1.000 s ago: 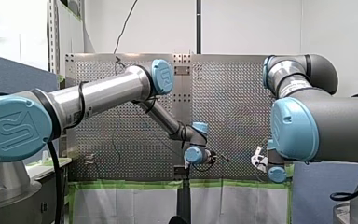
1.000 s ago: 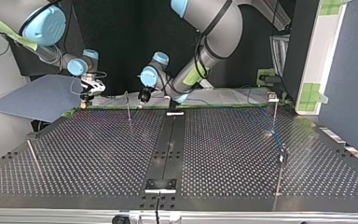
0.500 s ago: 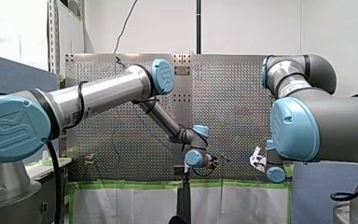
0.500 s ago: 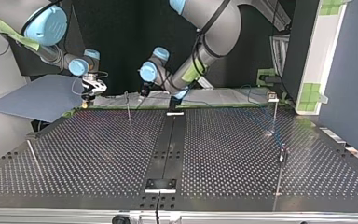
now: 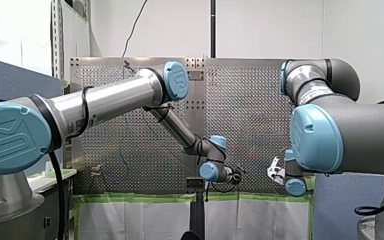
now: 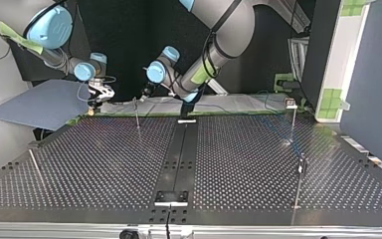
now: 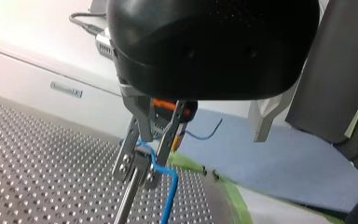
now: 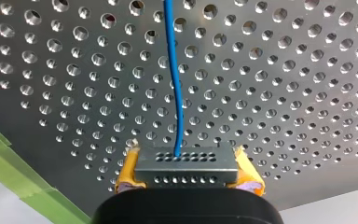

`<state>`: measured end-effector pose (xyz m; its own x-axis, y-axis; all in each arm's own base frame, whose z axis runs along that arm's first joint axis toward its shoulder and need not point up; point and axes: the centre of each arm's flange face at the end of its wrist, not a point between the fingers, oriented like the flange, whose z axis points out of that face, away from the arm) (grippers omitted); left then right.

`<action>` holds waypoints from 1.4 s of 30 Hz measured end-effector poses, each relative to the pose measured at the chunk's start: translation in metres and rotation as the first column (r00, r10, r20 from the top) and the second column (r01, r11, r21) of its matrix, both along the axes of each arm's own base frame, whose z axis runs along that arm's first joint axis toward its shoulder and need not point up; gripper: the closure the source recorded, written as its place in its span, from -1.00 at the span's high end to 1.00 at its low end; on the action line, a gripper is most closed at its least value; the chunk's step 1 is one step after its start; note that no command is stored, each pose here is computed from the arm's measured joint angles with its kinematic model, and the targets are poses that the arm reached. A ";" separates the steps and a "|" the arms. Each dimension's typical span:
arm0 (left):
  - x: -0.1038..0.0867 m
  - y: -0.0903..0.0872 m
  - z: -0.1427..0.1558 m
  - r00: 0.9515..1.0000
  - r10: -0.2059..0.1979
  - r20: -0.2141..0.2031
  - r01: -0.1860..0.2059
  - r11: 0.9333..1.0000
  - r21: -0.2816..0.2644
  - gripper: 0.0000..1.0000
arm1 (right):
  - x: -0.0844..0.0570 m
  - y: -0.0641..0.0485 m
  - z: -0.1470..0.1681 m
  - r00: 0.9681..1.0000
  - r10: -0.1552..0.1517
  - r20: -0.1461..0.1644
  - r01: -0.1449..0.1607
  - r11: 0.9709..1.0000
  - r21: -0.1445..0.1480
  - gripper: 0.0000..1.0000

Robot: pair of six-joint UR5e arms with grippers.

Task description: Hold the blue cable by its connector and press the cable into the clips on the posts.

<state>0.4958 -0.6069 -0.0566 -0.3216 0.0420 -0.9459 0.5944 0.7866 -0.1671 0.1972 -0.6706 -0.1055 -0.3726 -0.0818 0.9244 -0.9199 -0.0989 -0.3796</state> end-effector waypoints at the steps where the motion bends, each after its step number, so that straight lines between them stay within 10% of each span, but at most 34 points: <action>1: 0.000 -0.001 0.000 1.000 -0.007 -0.001 0.007 1.000 -0.001 1.00 | 0.000 0.000 0.000 1.000 0.000 0.000 0.000 1.000 0.000 -1.00; 42: -0.029 -0.006 0.015 0.992 -0.018 0.124 0.020 1.000 -0.012 1.00 | 0.004 0.003 -0.005 1.000 0.006 0.001 -0.006 1.000 0.010 -1.00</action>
